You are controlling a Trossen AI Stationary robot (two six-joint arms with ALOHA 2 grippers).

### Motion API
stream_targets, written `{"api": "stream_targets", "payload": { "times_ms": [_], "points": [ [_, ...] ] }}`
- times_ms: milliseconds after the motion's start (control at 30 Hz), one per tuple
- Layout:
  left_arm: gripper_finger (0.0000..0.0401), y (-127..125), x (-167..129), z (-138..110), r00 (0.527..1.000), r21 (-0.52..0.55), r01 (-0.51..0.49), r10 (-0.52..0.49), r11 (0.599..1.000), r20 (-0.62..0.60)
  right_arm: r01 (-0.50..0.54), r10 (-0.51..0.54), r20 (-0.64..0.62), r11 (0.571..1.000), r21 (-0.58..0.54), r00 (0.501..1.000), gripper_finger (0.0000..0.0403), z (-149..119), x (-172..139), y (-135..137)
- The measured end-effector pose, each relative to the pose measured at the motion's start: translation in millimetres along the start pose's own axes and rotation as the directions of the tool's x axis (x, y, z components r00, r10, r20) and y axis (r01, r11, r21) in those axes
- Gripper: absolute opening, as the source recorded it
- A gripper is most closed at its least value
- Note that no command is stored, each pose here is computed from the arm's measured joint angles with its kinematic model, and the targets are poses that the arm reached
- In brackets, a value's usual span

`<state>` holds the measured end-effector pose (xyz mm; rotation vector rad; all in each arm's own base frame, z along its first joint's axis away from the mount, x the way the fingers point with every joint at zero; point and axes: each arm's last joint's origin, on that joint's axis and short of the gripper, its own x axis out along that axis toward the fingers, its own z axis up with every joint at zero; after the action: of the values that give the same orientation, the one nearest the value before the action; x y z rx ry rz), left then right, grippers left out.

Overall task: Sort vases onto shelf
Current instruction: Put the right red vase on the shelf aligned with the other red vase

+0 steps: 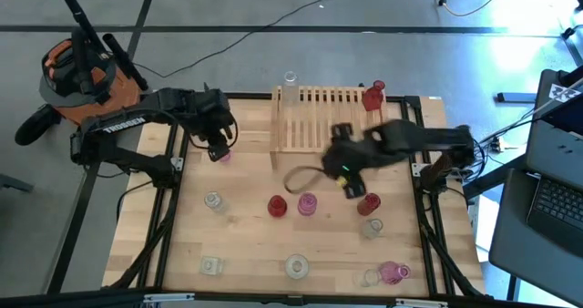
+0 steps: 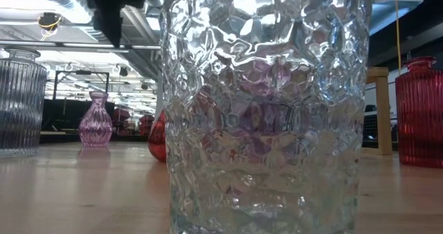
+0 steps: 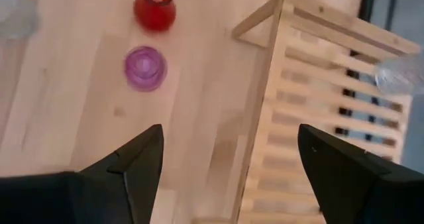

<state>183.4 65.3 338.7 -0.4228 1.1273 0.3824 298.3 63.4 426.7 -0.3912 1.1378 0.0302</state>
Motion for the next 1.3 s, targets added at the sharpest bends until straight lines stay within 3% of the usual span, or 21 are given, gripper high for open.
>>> {"api": "stream_targets", "payload": {
  "times_ms": [133,200,367,500,733,833,900,967,1300],
  "points": [
    [0.0171,-9.1,-0.6,10.9,0.991,-0.037,0.048,-0.043,0.998,0.123,0.05,-0.055,0.058,0.995,0.088,0.997,0.0294,-26.7,-32.1,15.5],
    [0.0171,-14.3,-1.7,17.1,0.978,-0.047,0.083,-0.072,0.995,0.193,0.091,-0.111,0.096,0.977,0.192,0.989,0.0294,-46.2,-46.6,19.9],
    [0.0171,-22.9,-5.6,29.2,0.936,-0.02,0.154,-0.139,0.988,0.322,0.072,-0.127,0.111,0.912,0.404,0.986,0.0294,-119.1,-57.7,37.9],
    [0.0171,-23.9,-7.2,32.9,0.921,-0.01,0.152,-0.138,0.988,0.365,-0.017,-0.046,0.105,0.843,0.537,0.993,0.0294,-171.7,-30.7,60.2],
    [0.0171,-22.6,-6.7,32.6,0.925,-0.039,0.127,-0.104,0.991,0.366,-0.319,0.119,0.336,0.697,0.642,0.934,0.0294,-222.9,40.0,96.4],
    [0.0171,-22.5,-6.8,32.5,0.925,-0.055,0.133,-0.104,0.99,0.367,-0.374,0.108,0.399,0.628,0.682,0.91,0.0294,-233.8,66.2,103.7],
    [0.0171,-22.5,-6.7,32.6,0.925,-0.073,0.14,-0.104,0.987,0.366,-0.399,0.067,0.455,0.604,0.69,0.888,0.0294,-238.4,76.5,105.2],
    [0.0171,-22.5,-6.7,32.5,0.925,-0.092,0.147,-0.104,0.985,0.366,-0.414,0.05,0.486,0.602,0.682,0.873,0.0294,-243.1,80.8,104.8],
    [0.0171,-22.2,-6.7,32.7,0.925,-0.108,0.141,-0.092,0.984,0.37,-0.393,0.107,0.472,0.726,0.565,0.875,0.0294,-241.1,91.5,112.8]
  ]
}}
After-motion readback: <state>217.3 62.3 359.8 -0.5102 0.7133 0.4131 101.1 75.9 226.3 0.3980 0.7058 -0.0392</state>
